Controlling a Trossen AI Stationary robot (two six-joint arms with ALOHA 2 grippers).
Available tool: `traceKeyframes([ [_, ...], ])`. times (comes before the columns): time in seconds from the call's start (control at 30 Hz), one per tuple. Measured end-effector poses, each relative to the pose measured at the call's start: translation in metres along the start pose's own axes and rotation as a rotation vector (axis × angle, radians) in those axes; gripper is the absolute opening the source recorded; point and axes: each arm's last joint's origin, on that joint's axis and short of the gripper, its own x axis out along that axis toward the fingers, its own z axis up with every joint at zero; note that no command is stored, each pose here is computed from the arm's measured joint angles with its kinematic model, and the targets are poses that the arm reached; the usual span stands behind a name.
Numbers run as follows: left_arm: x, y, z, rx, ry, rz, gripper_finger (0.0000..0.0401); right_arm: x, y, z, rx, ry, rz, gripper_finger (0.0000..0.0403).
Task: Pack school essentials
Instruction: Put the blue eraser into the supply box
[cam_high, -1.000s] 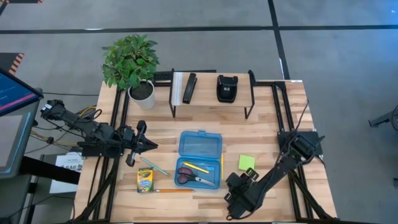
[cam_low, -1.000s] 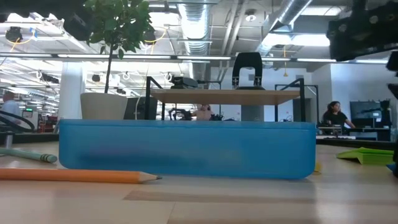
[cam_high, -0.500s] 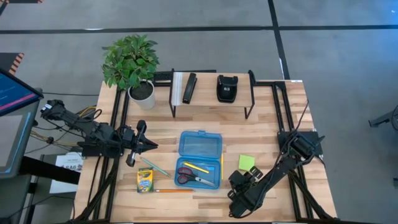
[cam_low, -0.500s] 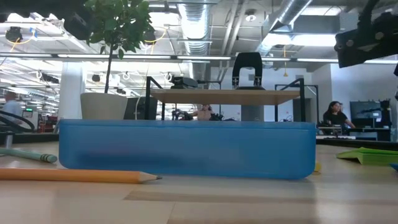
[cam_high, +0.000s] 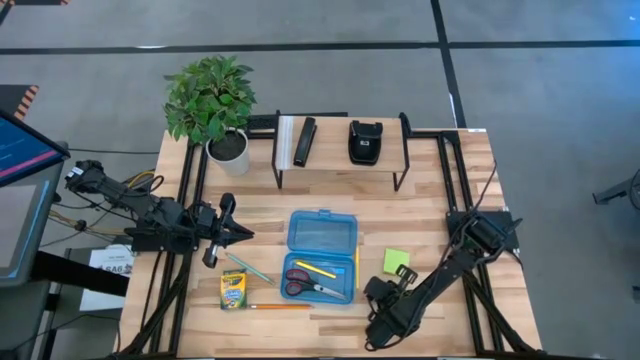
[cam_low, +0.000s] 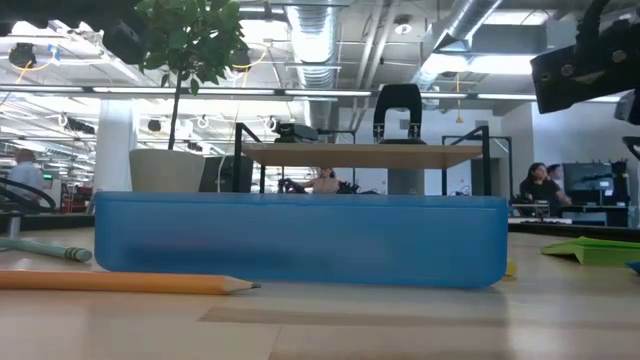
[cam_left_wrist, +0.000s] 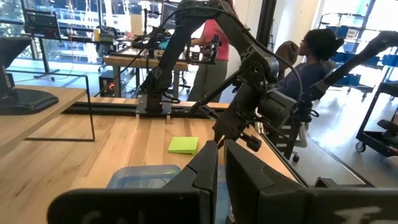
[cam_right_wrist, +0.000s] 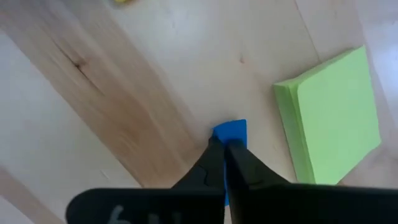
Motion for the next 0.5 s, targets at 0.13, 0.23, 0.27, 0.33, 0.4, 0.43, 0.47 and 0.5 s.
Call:
traceKeyframes([
  [0.13, 0.0, 0.0, 0.0, 0.0, 0.0, 0.0, 0.0015, -0.007, 0.002, 0.007, -0.017, 0.007, 0.009, 0.0003],
  [0.23, 0.0, 0.0, 0.0, 0.001, 0.0, 0.0, 0.0015, -0.015, 0.003, 0.012, -0.025, 0.01, 0.004, 0.0002],
  [0.27, 0.0, 0.0, 0.0, 0.001, 0.0, 0.0, 0.0015, -0.018, 0.003, 0.015, -0.027, 0.007, 0.01, 0.0002],
  [0.33, 0.0, 0.0, 0.0, 0.001, 0.0, 0.0, 0.0015, -0.025, 0.004, 0.018, -0.027, -0.007, 0.014, 0.0002],
  [0.4, 0.0, 0.0, 0.0, 0.001, 0.0, 0.0, 0.0015, -0.031, 0.004, 0.022, -0.041, -0.022, 0.01, 0.0002],
  [0.43, 0.0, 0.0, 0.0, 0.001, 0.0, 0.0, 0.0015, -0.034, 0.004, 0.024, -0.042, -0.031, 0.016, 0.0002],
  [0.47, 0.0, 0.0, 0.0, 0.001, 0.0, 0.0, 0.0015, -0.038, 0.005, 0.026, -0.041, -0.042, 0.024, 0.0001],
  [0.5, 0.0, 0.0, 0.0, 0.001, 0.0, 0.0, 0.0015, -0.041, 0.005, 0.029, -0.045, -0.054, 0.03, 0.0001],
])
